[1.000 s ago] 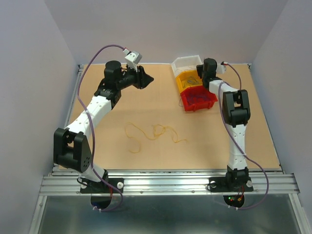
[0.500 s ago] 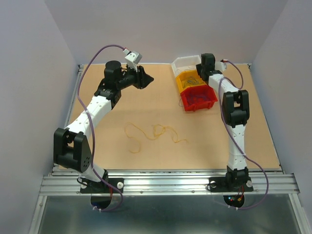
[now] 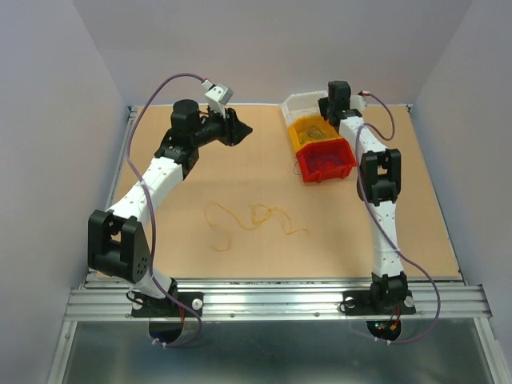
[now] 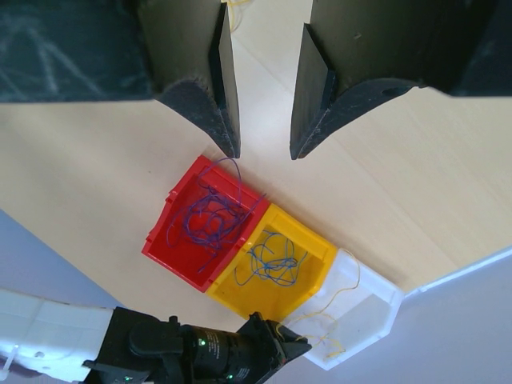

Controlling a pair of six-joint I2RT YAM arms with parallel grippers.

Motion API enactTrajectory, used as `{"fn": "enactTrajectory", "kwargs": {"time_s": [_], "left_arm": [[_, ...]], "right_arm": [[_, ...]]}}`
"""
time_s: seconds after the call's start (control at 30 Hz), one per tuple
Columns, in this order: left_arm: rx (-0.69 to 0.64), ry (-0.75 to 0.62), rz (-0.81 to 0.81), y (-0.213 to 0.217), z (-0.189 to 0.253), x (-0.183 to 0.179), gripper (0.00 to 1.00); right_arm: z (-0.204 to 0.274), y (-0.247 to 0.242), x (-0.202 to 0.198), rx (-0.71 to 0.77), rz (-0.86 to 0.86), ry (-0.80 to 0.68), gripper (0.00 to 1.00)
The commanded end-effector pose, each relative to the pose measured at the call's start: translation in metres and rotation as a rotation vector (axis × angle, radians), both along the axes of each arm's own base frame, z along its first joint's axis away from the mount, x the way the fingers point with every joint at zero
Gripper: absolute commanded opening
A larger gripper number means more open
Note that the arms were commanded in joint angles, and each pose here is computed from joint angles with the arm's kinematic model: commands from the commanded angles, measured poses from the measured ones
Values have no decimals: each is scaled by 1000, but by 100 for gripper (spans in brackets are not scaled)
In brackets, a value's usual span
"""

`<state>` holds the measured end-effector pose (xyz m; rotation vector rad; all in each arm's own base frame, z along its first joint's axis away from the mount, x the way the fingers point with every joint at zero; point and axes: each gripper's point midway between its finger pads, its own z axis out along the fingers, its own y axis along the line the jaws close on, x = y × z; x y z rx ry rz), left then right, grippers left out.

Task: Untangle the cables

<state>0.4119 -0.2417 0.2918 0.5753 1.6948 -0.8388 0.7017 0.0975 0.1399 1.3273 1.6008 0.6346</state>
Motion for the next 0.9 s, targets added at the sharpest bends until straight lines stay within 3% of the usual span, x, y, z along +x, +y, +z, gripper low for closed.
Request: {"fn": "enactTrajectory", "kwargs": {"time_s": [0.0, 0.07, 0.27, 0.4, 0.53, 0.6, 0.7, 0.87], "left_arm": [[-14, -67, -12, 0, 21, -2, 43], [-14, -67, -10, 1, 21, -3, 43], [-15, -65, -9, 1, 21, -3, 43], [-14, -67, -10, 1, 21, -3, 42], [-15, -67, -10, 1, 22, -2, 43], [-15, -67, -10, 1, 22, -2, 43], [-16, -67, -10, 1, 22, -3, 43], [-13, -72, -8, 2, 24, -4, 43]], "right_arm": [[10, 4, 9, 39, 0, -36, 28], [11, 4, 9, 36, 4, -39, 39], [16, 1, 2, 32, -9, -32, 40], [22, -4, -9, 21, -34, -22, 52], [28, -14, -30, 10, -70, 3, 55], [30, -16, -36, 6, -79, 8, 64], [36, -19, -46, -16, -77, 13, 67], [47, -8, -55, -206, 75, 31, 66]]}}
